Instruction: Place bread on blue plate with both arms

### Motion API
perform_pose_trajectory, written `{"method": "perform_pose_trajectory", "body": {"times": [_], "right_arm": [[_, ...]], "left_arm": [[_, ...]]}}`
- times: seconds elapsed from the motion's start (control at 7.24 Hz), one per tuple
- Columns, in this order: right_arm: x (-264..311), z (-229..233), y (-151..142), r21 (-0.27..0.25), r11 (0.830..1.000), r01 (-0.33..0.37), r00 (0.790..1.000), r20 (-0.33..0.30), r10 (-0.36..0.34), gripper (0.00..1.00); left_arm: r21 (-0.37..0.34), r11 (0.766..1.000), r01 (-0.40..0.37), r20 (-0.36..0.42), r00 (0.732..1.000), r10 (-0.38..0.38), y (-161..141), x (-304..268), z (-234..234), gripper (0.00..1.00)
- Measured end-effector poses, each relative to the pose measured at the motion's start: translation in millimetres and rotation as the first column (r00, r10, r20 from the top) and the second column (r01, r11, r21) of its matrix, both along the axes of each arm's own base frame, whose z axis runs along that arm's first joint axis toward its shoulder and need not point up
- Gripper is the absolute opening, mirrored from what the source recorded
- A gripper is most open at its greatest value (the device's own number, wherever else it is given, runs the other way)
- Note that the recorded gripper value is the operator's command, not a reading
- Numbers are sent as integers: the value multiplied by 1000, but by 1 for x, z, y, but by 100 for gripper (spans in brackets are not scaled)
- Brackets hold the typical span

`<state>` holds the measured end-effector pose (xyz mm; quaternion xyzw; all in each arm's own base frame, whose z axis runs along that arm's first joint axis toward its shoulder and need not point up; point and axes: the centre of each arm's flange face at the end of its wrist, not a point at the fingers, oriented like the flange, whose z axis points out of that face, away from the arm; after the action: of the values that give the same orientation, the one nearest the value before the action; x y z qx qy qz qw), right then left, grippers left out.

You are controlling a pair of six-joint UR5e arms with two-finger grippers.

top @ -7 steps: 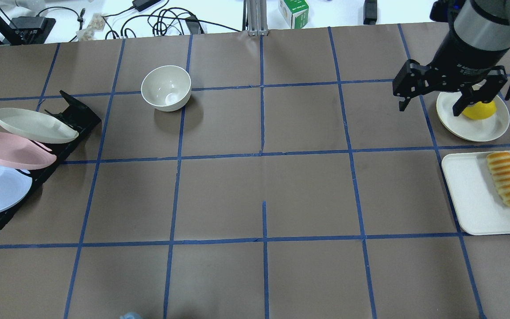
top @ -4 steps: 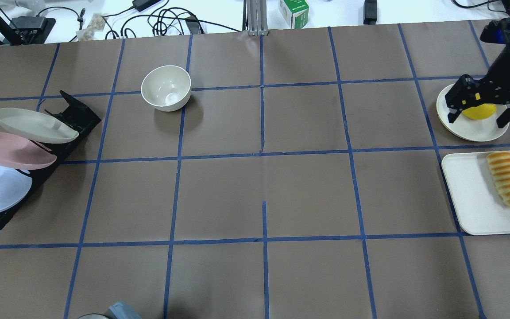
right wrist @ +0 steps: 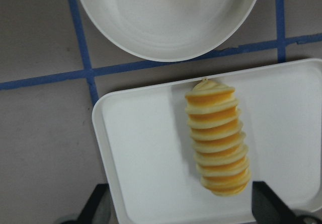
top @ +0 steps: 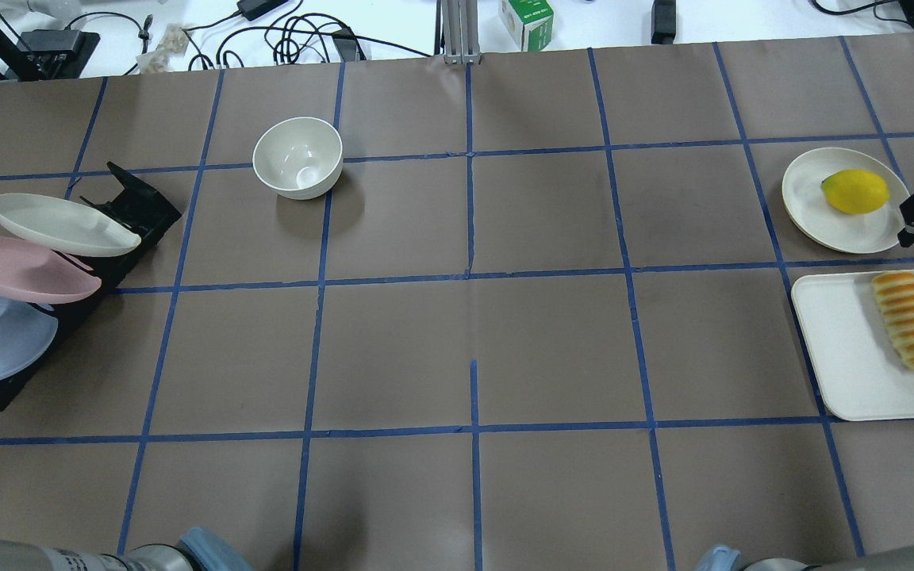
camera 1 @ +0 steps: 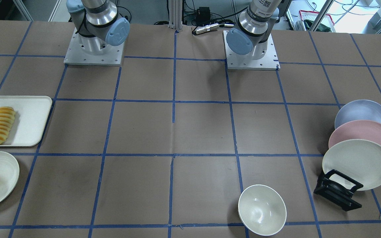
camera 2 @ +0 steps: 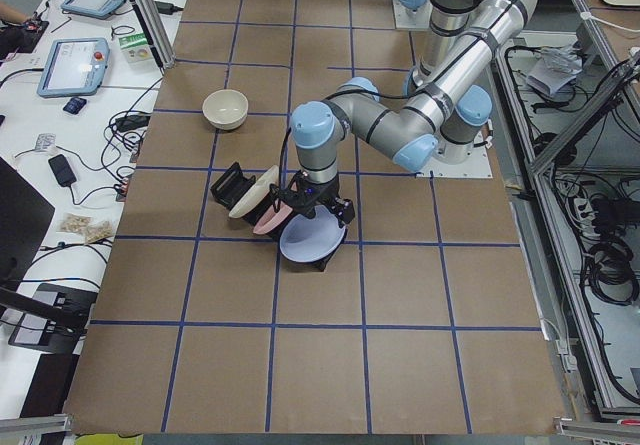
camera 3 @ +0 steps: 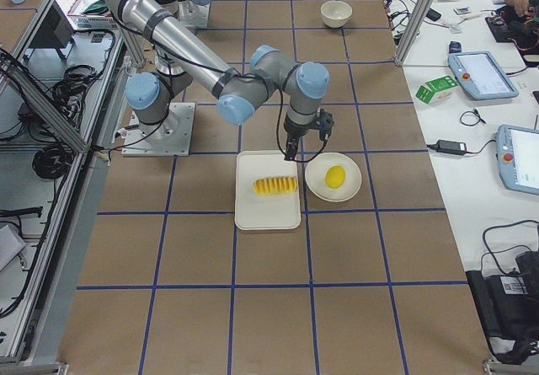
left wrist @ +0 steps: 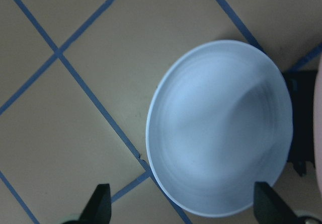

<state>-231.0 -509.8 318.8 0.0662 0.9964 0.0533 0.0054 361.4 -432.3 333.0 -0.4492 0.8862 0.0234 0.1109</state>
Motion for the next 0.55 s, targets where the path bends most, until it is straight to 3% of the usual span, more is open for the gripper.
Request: {"method": "perform_pose_trajectory", "body": {"times": [0.14,0.55], "right_arm": [[-19,-24,3,-7,1000,-6,1000,-8,6,100],[-31,-81,16,23,1000,-9,999,-33,10,100]], "left_arm": [[23,1000,-8,-5,1000,8,6,3,-20,79],[59,998,-11,-32,999,13,8,14,-52,81]]}}
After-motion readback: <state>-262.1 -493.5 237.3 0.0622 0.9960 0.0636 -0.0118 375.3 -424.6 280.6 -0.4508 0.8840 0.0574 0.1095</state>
